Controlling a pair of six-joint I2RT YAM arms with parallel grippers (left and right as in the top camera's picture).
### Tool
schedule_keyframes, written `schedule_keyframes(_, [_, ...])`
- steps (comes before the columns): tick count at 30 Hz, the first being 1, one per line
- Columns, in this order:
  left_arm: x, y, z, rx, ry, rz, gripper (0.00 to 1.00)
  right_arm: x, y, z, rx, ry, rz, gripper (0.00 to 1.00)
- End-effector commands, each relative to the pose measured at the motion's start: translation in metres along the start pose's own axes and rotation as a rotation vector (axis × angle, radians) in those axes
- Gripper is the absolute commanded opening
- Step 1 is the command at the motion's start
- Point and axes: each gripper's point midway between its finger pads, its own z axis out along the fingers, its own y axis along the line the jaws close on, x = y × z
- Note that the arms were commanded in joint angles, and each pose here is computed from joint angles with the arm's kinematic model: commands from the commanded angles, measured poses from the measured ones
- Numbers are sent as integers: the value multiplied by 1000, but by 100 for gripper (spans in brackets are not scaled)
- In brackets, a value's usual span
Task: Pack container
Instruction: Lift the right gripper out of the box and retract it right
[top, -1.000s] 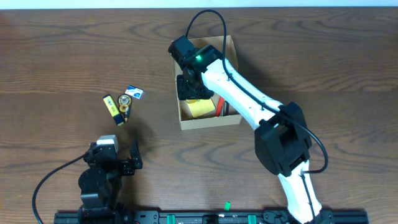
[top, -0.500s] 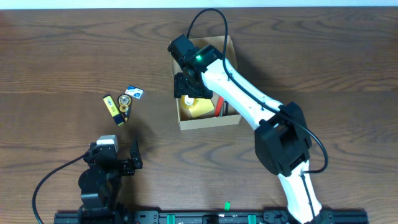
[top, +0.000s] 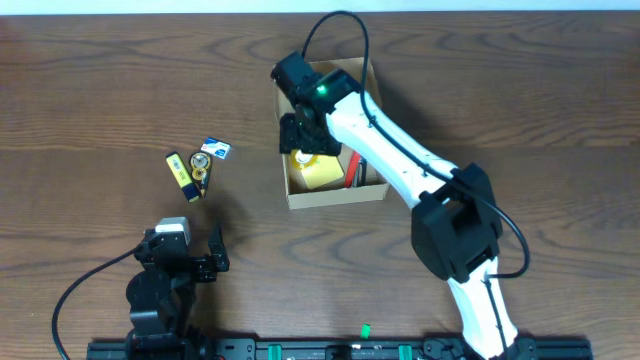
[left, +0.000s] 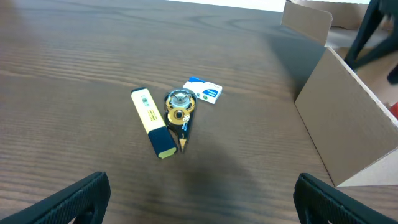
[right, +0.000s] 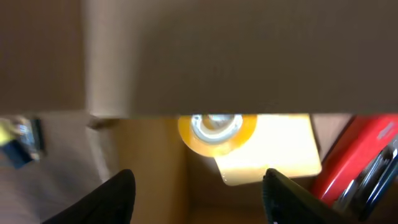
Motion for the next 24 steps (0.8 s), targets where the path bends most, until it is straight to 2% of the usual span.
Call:
schedule_keyframes(1, [7,1,3,-2,12,-9,95,-33,3,-58,-52,-151,-3,65])
schedule_keyframes(6, [7,1,3,-2,12,-9,95,-70,-39,-127,91,-409,56,73])
schedule_keyframes(8, [7,1,3,-2,12,-9,95,-78,-54,-141,138,-460,81,78])
schedule_keyframes(16, [7,1,3,-2,11,-9,95,-89,-120,-162,244,-460,184,85])
schedule_keyframes(18, [7,1,3,-2,12,-9,95,-93,-131,-168,267,-458,135,87])
schedule_keyframes(21, [7,1,3,-2,12,-9,95,-98,-151,-179,324,-438,-37,97])
schedule_keyframes(24, [7,1,3,-2,11,-9,95,-100,-167,-182,338,-396,-152,97])
